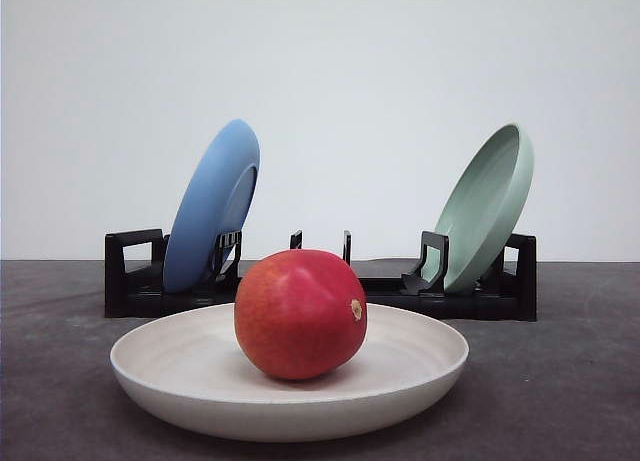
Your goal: Place pomegranate in white plate
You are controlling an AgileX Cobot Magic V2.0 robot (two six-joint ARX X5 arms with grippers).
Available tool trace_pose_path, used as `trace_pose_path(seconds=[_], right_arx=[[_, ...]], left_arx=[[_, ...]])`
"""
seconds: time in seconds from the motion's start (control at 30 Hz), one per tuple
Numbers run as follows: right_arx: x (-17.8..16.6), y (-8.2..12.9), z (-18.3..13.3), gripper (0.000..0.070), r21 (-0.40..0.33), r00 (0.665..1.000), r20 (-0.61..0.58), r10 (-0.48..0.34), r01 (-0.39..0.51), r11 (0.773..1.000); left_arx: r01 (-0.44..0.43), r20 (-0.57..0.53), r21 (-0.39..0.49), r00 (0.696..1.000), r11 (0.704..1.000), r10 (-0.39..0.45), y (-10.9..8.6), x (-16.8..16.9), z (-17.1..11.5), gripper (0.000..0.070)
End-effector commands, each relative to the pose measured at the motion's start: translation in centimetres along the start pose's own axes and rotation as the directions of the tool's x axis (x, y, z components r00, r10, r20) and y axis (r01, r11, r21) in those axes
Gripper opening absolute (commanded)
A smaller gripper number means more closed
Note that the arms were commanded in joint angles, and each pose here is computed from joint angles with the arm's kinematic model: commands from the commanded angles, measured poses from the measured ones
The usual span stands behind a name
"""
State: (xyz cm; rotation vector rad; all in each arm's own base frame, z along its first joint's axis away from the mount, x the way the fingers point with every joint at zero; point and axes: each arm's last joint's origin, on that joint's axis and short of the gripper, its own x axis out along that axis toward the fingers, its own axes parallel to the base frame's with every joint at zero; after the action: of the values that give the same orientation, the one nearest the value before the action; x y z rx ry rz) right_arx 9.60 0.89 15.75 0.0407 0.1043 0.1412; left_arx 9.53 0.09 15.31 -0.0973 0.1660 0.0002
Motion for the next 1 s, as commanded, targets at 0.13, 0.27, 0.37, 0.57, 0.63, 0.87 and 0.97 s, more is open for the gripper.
trace_pose_path(seconds=[0.13, 0.27, 0.37, 0.57, 0.63, 0.87, 0.97], right_arx=[[0.04, -0.02, -0.02, 0.0035, -0.008, 1.0, 0.008, -0.004, 0.004, 1.0], [0.04, -0.02, -0.02, 0.0035, -0.008, 1.0, 0.008, -0.004, 0.004, 1.0], [0.04, -0.02, -0.02, 0.0035, -0.008, 1.0, 0.008, -0.004, 0.004, 1.0], [0.04, -0.02, -0.02, 0.0035, -0.008, 1.0, 0.008, -0.004, 0.004, 1.0], [0.04, -0.02, -0.03, 0.0035, -0.008, 1.0, 0.008, -0.004, 0.004, 1.0], [0.04, -0.02, -0.02, 0.0035, -0.008, 1.0, 0.008, -0.004, 0.004, 1.0], [0.04, -0.02, -0.02, 0.0035, -0.008, 1.0, 0.008, -0.004, 0.004, 1.0]], left_arx=[[-0.004, -0.013, 0.002, 1.0, 1.0, 0.004, 0.06, 0.1, -0.36, 0.0], [-0.004, -0.013, 0.002, 1.0, 1.0, 0.004, 0.06, 0.1, -0.36, 0.0], [-0.004, -0.013, 0.002, 1.0, 1.0, 0.004, 0.06, 0.1, -0.36, 0.0], [-0.004, -0.013, 0.002, 1.0, 1.0, 0.004, 0.06, 0.1, -0.36, 0.0], [-0.004, -0.013, 0.002, 1.0, 1.0, 0.004, 0.06, 0.1, -0.36, 0.0], [-0.004, -0.013, 0.002, 1.0, 1.0, 0.004, 0.06, 0.1, -0.36, 0.0], [-0.004, -0.013, 0.002, 1.0, 1.0, 0.004, 0.06, 0.1, -0.36, 0.0]])
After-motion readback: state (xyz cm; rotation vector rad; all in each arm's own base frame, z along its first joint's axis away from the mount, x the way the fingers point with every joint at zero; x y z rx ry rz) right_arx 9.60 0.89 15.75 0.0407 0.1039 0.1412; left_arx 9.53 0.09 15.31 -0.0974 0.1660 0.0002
